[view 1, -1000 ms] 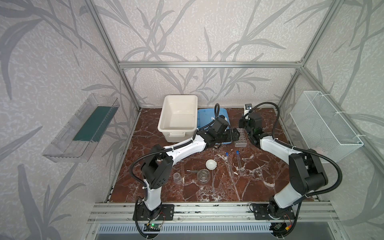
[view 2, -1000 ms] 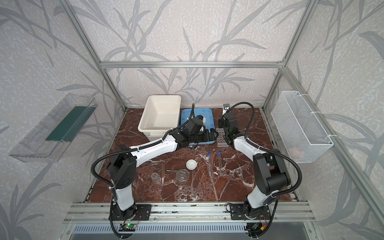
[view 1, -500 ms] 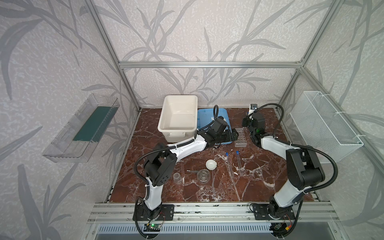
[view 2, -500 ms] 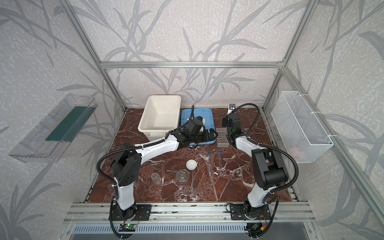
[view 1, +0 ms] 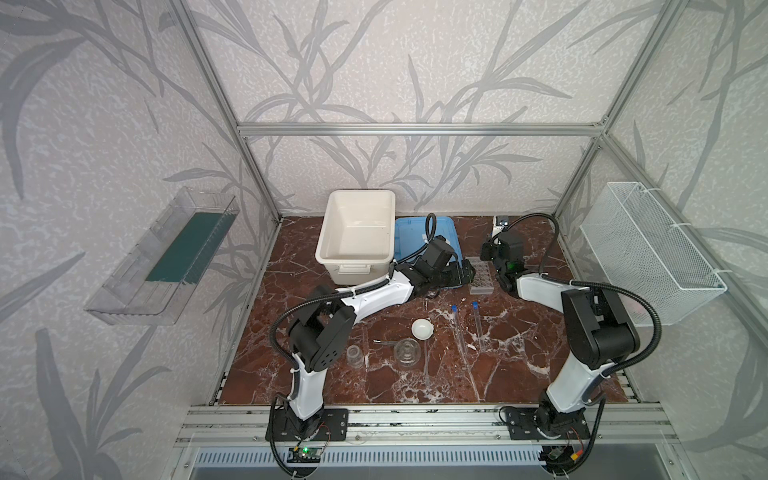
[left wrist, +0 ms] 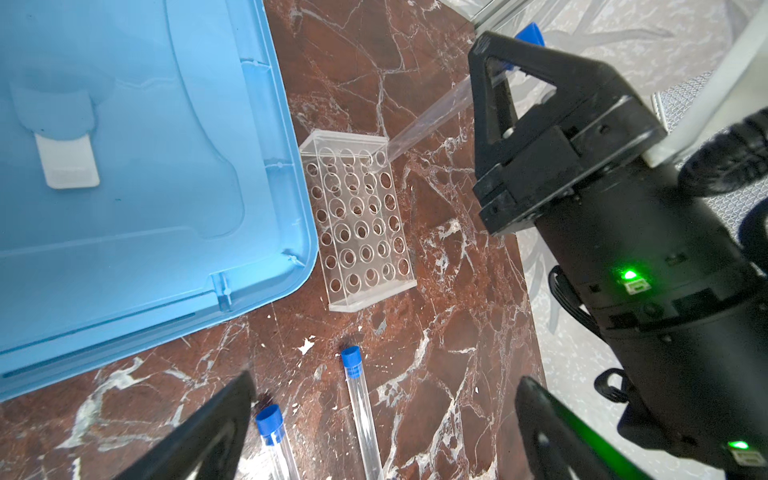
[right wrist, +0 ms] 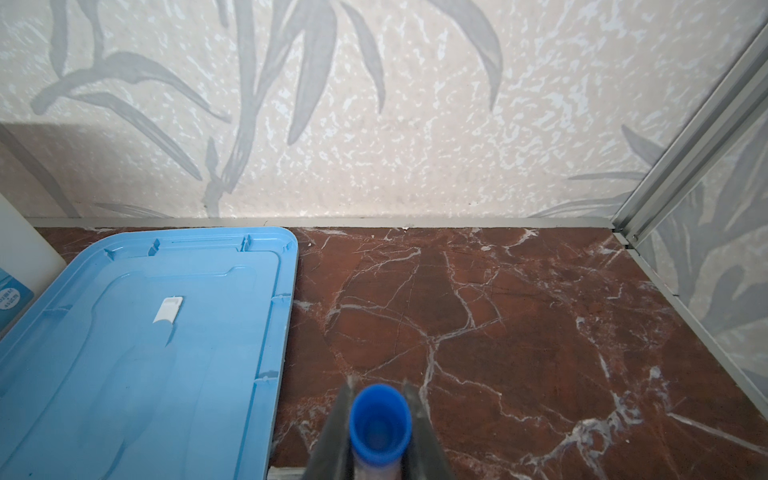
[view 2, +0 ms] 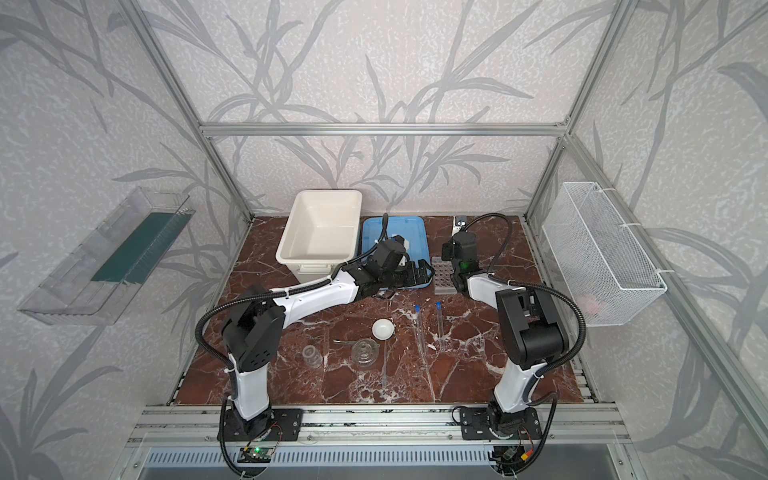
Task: Organize the chemistry lab equipment
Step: 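Carry the tube into the clear rack with the right gripper while the left withdraws, then grasp the next blue-capped tube with the left gripper while the right arm draws back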
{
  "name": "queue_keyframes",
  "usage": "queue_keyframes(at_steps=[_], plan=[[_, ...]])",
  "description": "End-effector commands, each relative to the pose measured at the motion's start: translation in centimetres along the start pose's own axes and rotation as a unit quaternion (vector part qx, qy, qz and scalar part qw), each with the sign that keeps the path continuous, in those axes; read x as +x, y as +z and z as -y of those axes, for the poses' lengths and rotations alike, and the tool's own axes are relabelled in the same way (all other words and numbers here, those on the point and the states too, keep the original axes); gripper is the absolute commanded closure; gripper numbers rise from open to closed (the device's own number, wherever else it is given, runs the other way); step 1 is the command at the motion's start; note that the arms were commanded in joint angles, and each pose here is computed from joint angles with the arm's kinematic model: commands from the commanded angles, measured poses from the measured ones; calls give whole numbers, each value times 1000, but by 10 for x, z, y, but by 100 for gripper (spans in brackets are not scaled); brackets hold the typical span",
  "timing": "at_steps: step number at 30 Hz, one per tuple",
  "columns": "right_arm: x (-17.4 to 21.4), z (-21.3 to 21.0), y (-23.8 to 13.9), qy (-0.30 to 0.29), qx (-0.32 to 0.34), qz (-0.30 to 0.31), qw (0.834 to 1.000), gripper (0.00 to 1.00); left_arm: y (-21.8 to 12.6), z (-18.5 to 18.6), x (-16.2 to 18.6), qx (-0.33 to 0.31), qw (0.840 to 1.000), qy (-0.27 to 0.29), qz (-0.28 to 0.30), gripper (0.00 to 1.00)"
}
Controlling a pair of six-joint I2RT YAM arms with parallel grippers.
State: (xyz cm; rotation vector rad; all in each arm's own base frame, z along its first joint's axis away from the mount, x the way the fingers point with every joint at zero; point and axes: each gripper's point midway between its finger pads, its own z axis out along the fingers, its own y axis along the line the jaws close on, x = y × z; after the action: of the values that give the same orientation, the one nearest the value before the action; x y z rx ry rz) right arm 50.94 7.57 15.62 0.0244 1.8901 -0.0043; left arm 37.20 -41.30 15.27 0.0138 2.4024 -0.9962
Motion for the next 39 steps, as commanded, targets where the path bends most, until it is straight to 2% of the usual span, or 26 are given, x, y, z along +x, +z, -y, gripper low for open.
queue_keyframes(at_steps=[1, 5, 7, 11, 16, 17, 22, 26, 29, 33, 39], plan=[[10, -3, 5, 13, -5, -8, 1000, 81, 3, 0, 0, 3, 1000, -6, 5, 1], [14, -8, 5, 13, -21, -13, 1000, 74, 0, -1, -1, 0, 1000, -5, 11, 1], [12, -7, 2, 13, -19, -14, 1000, 63, 0, -3, 0, -3, 1000, -4, 10, 1], [-1, -8, -8, 16, -25, -12, 999, 33, -8, -3, 0, -25, 1000, 2, 17, 1], [-26, -1, -33, 52, -36, -24, 998, 12, -32, 4, 8, -56, 998, 20, 16, 1], [-31, 3, -41, 61, -39, -31, 997, 1, -37, 4, 12, -65, 997, 26, 13, 1], [-52, 18, -94, 102, -52, -88, 990, 1, -60, 5, 41, -101, 994, 28, -16, 1], [-54, 16, -149, 87, -89, -155, 980, 1, -66, 7, 68, -111, 993, 16, -48, 5], [-43, 11, -190, 88, -117, -210, 967, 1, -64, 3, 89, -126, 988, 3, -85, 9], [-22, -3, -235, 128, -159, -270, 941, 1, -62, 1, 110, -155, 982, 10, -107, 16], [9, -5, -260, 159, -165, -306, 924, 1, -46, -20, 137, -194, 973, -5, -128, 28]])
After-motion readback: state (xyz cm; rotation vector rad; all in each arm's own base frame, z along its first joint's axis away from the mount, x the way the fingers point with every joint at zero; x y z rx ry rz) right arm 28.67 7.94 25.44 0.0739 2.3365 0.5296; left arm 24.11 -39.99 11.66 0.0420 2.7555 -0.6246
